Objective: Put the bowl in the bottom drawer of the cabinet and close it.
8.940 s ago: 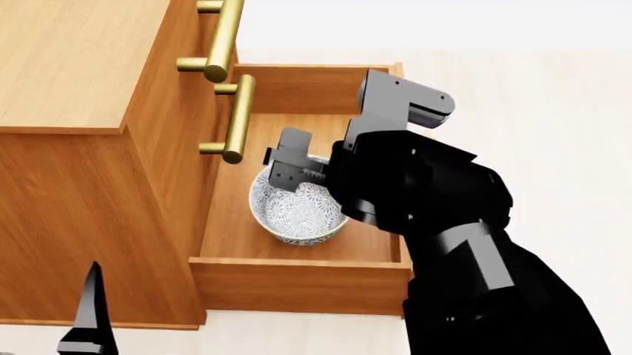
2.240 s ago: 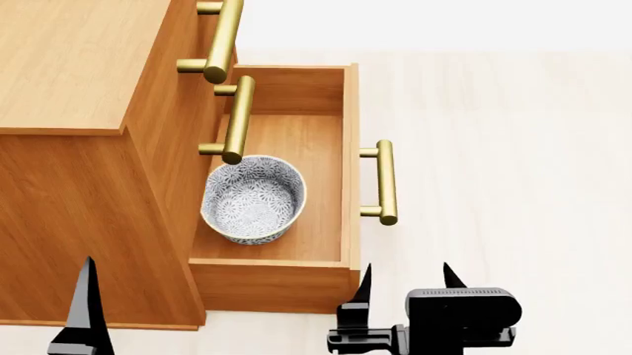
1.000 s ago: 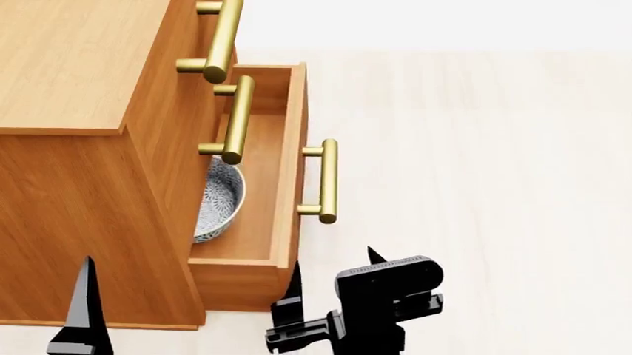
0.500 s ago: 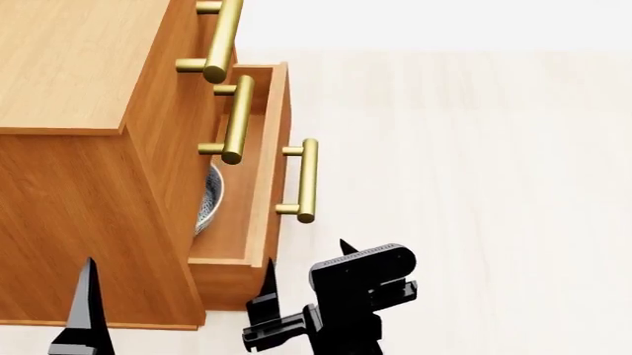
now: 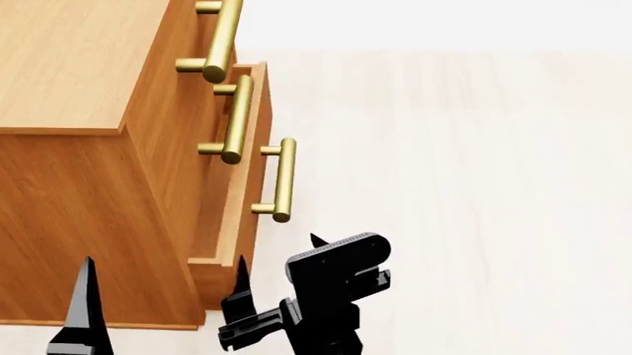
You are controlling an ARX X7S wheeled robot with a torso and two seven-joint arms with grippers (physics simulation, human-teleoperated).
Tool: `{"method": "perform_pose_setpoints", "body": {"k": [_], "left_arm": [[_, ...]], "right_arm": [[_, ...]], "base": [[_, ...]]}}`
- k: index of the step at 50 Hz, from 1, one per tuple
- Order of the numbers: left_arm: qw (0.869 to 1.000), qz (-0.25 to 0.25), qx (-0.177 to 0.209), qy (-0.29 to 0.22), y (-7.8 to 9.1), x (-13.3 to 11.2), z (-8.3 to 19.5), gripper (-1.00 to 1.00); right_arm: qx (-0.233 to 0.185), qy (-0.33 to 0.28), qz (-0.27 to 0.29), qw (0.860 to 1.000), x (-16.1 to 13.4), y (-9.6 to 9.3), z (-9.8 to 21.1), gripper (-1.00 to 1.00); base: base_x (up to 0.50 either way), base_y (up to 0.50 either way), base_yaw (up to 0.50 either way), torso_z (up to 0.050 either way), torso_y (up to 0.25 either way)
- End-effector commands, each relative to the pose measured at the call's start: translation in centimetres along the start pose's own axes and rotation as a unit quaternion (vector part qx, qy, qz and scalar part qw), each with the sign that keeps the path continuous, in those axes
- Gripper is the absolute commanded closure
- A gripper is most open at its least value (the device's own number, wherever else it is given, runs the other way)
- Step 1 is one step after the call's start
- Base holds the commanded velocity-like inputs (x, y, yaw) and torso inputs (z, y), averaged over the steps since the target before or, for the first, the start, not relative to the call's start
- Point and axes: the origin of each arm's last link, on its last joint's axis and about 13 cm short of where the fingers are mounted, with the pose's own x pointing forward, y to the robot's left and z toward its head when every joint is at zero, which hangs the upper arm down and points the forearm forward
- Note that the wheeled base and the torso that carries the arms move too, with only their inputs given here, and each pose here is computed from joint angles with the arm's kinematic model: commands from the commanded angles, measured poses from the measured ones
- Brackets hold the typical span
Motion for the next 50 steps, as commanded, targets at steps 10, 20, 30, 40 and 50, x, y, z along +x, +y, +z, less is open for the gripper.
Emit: {"method": "perform_pose_setpoints", "body": {"k": [10,20,30,40,50], "left_arm": [[1.000,-0.013,-0.022,-0.015,-0.3,0.1,0.4,-1.00],[1.000,-0.013,-0.023,-0.015,-0.3,0.1,0.4,-1.00],[1.000,-0.013,-0.023,-0.015,-0.3,0.1,0.4,-1.00],[1.000,-0.013,-0.024,-0.015,-0.3,0.1,0.4,-1.00],[1.000,-0.012,-0.024,-0.015,-0.3,0.1,0.3,-1.00]], "right_arm": [[0.008,-0.016,0.088,0.996,2.0,2.1,1.0,-1.00],[0.006,-0.018,0.105,0.994,2.4,2.6,1.5,-1.00],[0.005,-0.017,0.118,0.993,2.7,3.0,1.7,-1.00],[0.004,-0.017,0.123,0.992,3.1,3.0,2.1,-1.00],[0.009,-0.021,0.120,0.992,2.8,2.9,2.3,-1.00]], "base": [[0.00,0.00,0.00,0.000,0.000],[0.00,0.00,0.00,0.000,0.000],[0.00,0.00,0.00,0.000,0.000],[0.00,0.00,0.01,0.000,0.000],[0.00,0.00,0.01,0.000,0.000]]}}
